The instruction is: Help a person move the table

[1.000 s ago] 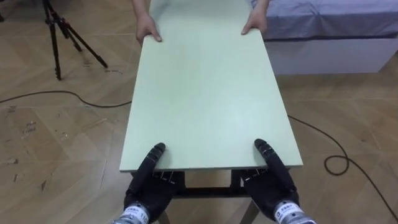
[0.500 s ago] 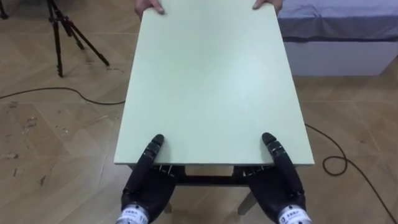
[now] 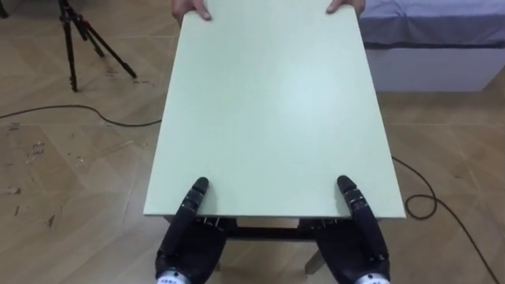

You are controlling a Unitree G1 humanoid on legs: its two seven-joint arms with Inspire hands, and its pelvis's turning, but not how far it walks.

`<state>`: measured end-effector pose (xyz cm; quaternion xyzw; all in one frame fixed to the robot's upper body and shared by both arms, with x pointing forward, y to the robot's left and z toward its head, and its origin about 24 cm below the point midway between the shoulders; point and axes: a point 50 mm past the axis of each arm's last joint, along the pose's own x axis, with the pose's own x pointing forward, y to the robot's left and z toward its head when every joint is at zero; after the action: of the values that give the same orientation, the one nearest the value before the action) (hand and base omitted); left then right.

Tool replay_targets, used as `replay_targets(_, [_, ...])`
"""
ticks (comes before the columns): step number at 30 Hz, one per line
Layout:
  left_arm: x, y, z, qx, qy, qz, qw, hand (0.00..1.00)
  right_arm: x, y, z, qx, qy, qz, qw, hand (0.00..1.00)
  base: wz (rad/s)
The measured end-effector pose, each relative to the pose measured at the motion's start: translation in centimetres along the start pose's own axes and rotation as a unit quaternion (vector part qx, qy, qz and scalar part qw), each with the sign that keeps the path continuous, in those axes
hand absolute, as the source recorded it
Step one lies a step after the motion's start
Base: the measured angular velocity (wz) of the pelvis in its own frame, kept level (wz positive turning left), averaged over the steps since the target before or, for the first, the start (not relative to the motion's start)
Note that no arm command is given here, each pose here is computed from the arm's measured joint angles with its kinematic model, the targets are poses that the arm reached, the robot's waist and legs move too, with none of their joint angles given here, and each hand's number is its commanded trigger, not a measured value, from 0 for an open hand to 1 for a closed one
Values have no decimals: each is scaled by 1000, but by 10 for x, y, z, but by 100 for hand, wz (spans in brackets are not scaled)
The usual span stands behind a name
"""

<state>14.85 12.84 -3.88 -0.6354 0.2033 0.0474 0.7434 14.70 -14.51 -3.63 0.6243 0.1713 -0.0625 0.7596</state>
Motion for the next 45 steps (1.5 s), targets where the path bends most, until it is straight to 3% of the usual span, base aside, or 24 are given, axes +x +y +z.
replay_targets(4, [-10,8,-6,-23,0,7,1000,100,1,2,3,-28,1,6,1000,100,-2])
replay_targets(12, [9,-11,-2,-7,7,-38,999,100,14,17,9,-37,-13,49,998,100,28])
replay_targets(24, [-4,13,-6,10,15,11,1000,100,-5,-11,5,-17,1,-10,1000,100,10])
replay_targets(36, [4,1,-3,44,23,-12,999,100,-10,-11,4,30,-5,-13,999,100,10])
replay_targets(45, [9,-22,13,67,-1,-58,996,100,8,14,5,25,1,40,999,100,-8])
